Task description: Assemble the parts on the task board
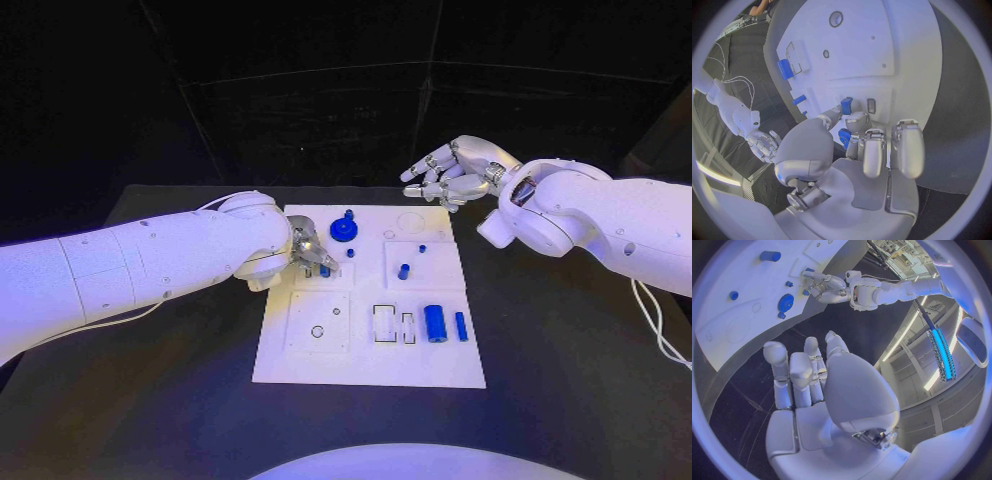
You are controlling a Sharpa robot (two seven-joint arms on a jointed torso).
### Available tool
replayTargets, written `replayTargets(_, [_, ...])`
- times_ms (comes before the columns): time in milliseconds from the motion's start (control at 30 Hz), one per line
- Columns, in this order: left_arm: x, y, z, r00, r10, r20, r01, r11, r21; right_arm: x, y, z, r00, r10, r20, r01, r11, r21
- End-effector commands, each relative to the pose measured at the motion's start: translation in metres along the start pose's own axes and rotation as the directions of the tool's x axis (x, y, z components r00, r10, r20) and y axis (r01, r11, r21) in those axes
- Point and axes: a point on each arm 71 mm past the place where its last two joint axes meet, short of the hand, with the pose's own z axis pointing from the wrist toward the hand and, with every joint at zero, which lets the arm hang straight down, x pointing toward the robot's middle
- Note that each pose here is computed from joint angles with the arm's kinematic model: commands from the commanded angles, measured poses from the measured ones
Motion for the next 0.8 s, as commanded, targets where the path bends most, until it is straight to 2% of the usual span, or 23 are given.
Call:
replayTargets(33, [-0.0007,0.0009,0.0003,1.0,0.004,0.001,-0.004,1.0,-0.011,0.001,0.002,0.0,1.0,0.006,-0.007,-0.006,1.0,-0.015])
replayTargets(500, [-0.004,0.0042,0.0001,0.999,-0.016,0.028,0.017,1.0,-0.016,0.0,0.002,0.001,1.0,0.008,-0.003,-0.008,1.0,-0.016])
replayTargets(733, [-0.0063,0.008,-0.0057,0.999,-0.022,0.031,0.023,1.0,-0.008,0.0,0.002,0.001,1.0,0.008,-0.001,-0.008,1.0,-0.016])
replayTargets(800, [-0.0107,0.0077,-0.0096,0.999,-0.029,0.034,0.029,1.0,0.002,0.0,0.002,0.001,1.0,0.008,0.0,-0.008,1.0,-0.016])
